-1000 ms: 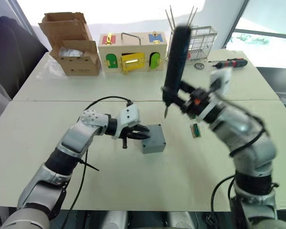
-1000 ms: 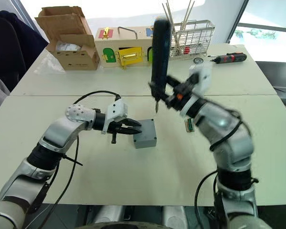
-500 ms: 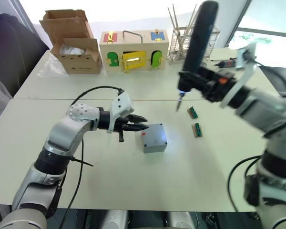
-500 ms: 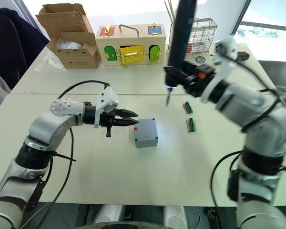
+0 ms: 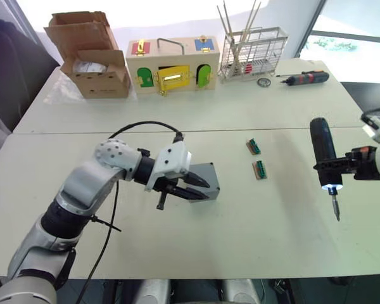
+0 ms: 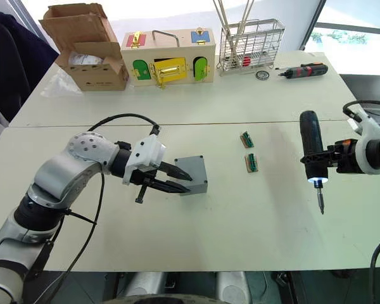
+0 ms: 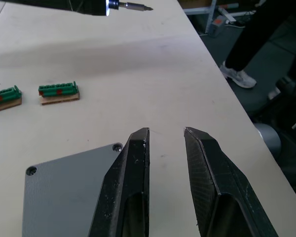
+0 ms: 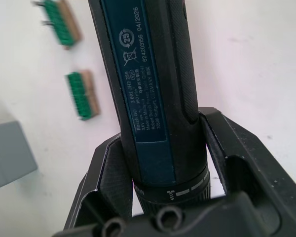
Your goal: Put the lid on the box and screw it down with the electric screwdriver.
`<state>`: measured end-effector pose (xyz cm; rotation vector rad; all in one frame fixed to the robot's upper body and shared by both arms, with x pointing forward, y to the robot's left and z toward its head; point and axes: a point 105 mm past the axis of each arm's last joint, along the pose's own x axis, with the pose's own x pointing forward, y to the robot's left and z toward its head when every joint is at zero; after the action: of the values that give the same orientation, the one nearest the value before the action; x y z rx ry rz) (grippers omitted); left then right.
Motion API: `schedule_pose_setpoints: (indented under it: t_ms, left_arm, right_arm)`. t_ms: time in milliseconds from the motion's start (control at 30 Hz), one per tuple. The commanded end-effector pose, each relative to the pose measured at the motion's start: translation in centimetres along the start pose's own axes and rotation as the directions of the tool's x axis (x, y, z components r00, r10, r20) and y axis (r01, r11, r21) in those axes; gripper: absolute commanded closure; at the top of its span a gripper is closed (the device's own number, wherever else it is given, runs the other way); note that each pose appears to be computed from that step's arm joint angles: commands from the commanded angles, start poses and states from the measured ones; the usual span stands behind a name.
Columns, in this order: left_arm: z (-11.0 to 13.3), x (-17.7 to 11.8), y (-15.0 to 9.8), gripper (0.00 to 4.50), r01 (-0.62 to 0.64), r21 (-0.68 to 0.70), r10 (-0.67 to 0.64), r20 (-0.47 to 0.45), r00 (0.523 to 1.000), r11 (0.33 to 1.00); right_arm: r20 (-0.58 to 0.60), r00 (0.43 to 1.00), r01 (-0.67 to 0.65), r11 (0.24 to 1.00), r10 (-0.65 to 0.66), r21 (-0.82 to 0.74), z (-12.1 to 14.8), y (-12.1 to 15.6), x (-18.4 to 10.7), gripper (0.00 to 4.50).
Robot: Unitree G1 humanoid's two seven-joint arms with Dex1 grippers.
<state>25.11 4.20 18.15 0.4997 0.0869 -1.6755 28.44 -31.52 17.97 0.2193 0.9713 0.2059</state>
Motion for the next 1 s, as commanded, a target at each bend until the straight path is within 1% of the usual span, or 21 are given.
schedule_pose_setpoints:
  t_ms: [33, 233, 367, 433, 500, 567, 600, 633, 733, 767, 800, 833, 867, 900, 933, 967, 1000]
  left_arm:
    - [0.4, 0.5, -0.6, 3.42, 0.011, 0.036, -0.011, 0.003, 1.000, 0.999]
    - [-0.4, -0.6, 1.0, 3.42, -0.116, -0.009, 0.115, -0.017, 0.993, 0.993]
    - [-0.5, -1.1, 0.5, 3.42, -0.130, -0.039, 0.129, -0.021, 0.991, 0.991]
    - [-0.6, -1.2, 0.1, 3.42, -0.133, -0.059, 0.132, -0.021, 0.991, 0.989]
    - [-0.7, -1.3, 0.0, 3.42, -0.142, -0.070, 0.140, -0.022, 0.990, 0.987]
    - [-0.8, -1.4, 0.2, 3.42, -0.165, -0.075, 0.163, -0.024, 0.986, 0.984]
    - [-0.9, -1.4, 0.4, 3.42, -0.179, -0.074, 0.178, -0.023, 0.984, 0.981]
    - [-0.9, -1.5, 0.7, 3.42, -0.199, -0.075, 0.198, -0.023, 0.980, 0.977]
    - [-1.4, -2.6, 2.0, 3.42, -0.301, -0.108, 0.299, -0.033, 0.954, 0.947]
    - [-1.7, -3.4, 2.5, 3.42, -0.345, -0.125, 0.342, -0.041, 0.939, 0.930]
    - [-2.0, -4.3, 2.9, 3.42, -0.387, -0.141, 0.383, -0.056, 0.922, 0.911]
    - [-2.5, -5.0, 3.2, 3.42, -0.421, -0.151, 0.414, -0.077, 0.907, 0.894]
    - [-2.9, -5.6, 3.3, 3.42, -0.447, -0.158, 0.437, -0.099, 0.894, 0.880]
    - [-3.5, -6.1, 3.3, 3.42, -0.466, -0.160, 0.448, -0.135, 0.884, 0.870]
    - [-4.0, -6.3, 3.3, 3.42, -0.477, -0.158, 0.453, -0.165, 0.876, 0.864]
    - [-4.6, -6.4, 3.2, 3.42, -0.483, -0.143, 0.453, -0.198, 0.869, 0.864]
    - [-5.0, -6.6, 3.2, 3.42, -0.486, -0.131, 0.452, -0.219, 0.864, 0.864]
  right_arm:
    - [0.014, 1.000, 0.013, 0.999, -0.014, 0.033, 0.7, -0.8, 0.4, 2.60]
    - [-0.018, 0.998, 0.061, 0.998, -0.061, 0.008, 0.6, -2.3, 2.3, 2.60]
    - [-0.052, 0.996, 0.070, 0.997, -0.070, -0.017, 0.1, -2.7, 3.3, 2.60]
    - [-0.065, 0.993, 0.095, 0.994, -0.099, -0.051, -0.1, -3.2, 3.7, 1.56]
    - [-0.066, 0.990, 0.119, 0.990, -0.125, -0.079, -0.1, -3.5, 3.8, 0.87]
    - [-0.061, 0.991, 0.115, 0.988, -0.122, -0.103, 0.1, -3.4, 3.8, 0.14]
    - [-0.052, 0.989, 0.130, 0.984, -0.137, -0.120, 0.3, -3.5, 3.8, 0.03]
    - [-0.033, 0.989, 0.141, 0.979, -0.147, -0.148, 0.6, -3.5, 3.7, 0.03]
    - [0.144, 0.974, 0.215, 0.922, -0.177, -0.322, 4.3, -2.9, 2.2, 0.03]
    - [0.214, 0.970, 0.185, 0.915, -0.112, -0.358, 5.9, -1.3, 1.5, 0.03]
    - [0.273, 0.962, 0.123, 0.905, -0.007, -0.408, 7.3, 1.0, 0.9, 0.03]
    - [0.293, 0.953, 0.069, 0.881, 0.081, -0.468, 7.8, 3.1, 0.4, 0.03]
    - [0.290, 0.943, 0.026, 0.831, 0.165, -0.556, 7.7, 5.1, 0.1, 0.03]
    - [0.242, 0.932, -0.053, 0.761, 0.271, -0.647, 6.6, 7.8, 0.6, 0.03]
    - [0.194, 0.915, -0.116, 0.691, 0.354, -0.713, 5.4, 9.9, 0.9, 0.03]
    - [0.142, 0.883, -0.179, 0.600, 0.448, -0.779, 3.9, 12.2, 1.2, 0.03]
    - [0.112, 0.856, -0.212, 0.541, 0.504, -0.814, 2.8, 13.7, 1.2, 0.03]
